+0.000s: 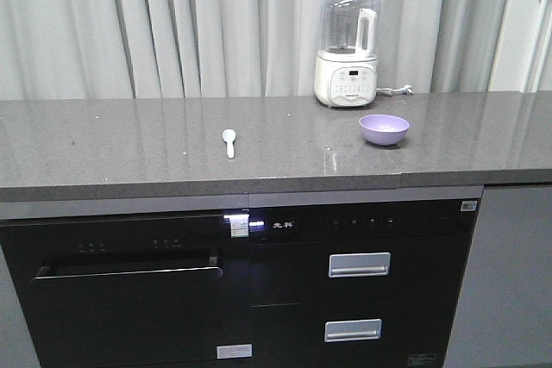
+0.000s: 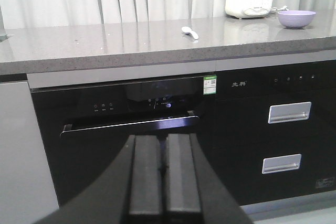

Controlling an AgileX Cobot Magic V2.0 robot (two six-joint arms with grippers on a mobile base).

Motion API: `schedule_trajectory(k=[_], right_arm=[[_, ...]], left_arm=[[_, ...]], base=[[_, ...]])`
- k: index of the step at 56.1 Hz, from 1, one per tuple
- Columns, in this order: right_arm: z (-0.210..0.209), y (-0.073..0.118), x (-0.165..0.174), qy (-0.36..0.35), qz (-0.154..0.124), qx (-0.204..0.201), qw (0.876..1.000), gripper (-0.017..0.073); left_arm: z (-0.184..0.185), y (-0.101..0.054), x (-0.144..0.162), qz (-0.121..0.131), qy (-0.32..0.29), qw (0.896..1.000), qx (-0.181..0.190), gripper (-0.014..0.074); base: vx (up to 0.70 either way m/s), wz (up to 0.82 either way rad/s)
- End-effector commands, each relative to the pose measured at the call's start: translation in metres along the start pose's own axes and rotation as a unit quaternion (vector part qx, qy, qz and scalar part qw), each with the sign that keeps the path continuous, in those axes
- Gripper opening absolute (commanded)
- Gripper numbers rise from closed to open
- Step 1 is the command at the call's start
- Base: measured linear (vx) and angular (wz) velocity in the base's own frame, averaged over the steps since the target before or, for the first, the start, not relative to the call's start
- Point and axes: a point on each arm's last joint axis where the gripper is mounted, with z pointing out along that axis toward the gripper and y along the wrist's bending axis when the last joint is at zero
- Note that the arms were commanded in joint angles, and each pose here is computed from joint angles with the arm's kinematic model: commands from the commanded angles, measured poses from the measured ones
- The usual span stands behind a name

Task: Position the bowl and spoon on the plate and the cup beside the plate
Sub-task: 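Drive the base toward the white spoon and lavender bowl on the counter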

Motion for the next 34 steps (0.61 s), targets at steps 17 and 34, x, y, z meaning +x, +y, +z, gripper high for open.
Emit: schedule_trajectory(k=[17,34], right_arm=[[-0.0005,0.0011,-0.0066,-0.041,-0.004,-0.006,0.999,-0.0009],[-0.0004,0.0011,-0.0065,-0.041,-0.004,-0.007,0.999,-0.0009]], left_arm=[[-0.0027,0.0005,-0.0166,-0.008,-0.058,0.998,-0.003,-0.0003],[-0.0027,0.0005,-0.0166,-0.008,-0.058,0.998,-0.003,-0.0003]], base=[[0.00,0.00],[0.03,-0.10]])
